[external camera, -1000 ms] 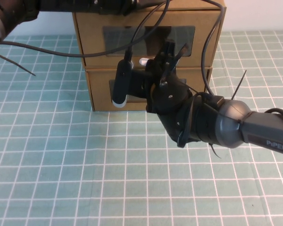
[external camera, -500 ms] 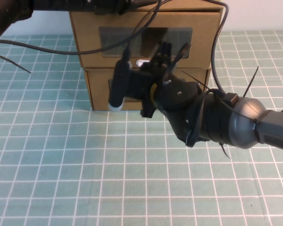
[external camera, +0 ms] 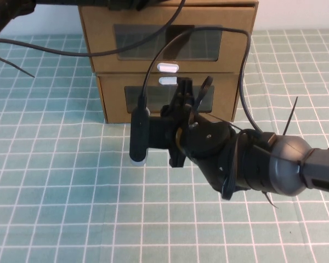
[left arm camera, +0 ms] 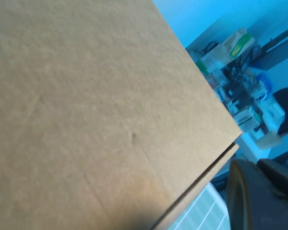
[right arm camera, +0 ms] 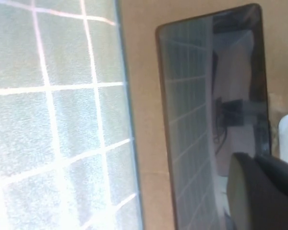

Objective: Open the shoe box
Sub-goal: 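Pull the top drawer of the cardboard box fully open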

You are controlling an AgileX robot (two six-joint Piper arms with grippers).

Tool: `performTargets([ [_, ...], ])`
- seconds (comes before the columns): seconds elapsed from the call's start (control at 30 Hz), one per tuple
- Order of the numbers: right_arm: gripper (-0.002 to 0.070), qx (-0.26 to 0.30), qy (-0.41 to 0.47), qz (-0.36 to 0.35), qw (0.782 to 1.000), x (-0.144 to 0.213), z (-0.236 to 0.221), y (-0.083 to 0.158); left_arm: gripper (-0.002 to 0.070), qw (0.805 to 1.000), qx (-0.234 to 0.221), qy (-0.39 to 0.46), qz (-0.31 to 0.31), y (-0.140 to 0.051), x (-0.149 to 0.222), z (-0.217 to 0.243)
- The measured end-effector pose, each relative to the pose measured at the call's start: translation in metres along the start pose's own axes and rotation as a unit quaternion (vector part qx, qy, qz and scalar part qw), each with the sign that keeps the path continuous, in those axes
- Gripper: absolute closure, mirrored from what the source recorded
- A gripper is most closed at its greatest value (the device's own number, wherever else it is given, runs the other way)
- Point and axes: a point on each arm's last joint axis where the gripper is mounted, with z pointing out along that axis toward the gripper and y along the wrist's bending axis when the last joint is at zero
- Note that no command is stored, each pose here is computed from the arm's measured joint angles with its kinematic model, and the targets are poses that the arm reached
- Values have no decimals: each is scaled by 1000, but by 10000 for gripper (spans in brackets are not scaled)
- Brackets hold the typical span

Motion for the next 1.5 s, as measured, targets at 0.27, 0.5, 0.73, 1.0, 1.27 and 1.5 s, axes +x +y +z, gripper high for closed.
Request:
performTargets([
  [0.27,685,31,27,1,999,1,-5,-6,678,992,-97,16,80,-2,-19,-11],
  [0.5,685,30,27,0,999,1,-5,-6,679,983,-135,2,127,-15,-28,-8],
  [0.73,625,37,22,5,999,-2,-5,-12,678,971,-184,28,151,-19,-18,5],
  [1.0,482,82,5,35,996,-13,-7,-48,678,970,-192,27,148,-21,-18,6],
  [1.27,442,92,6,50,994,-5,7,-63,678,970,-192,27,148,-21,-18,6],
  [1.5,441,74,-4,45,996,-7,15,-54,678,970,-191,28,147,-21,-18,6],
])
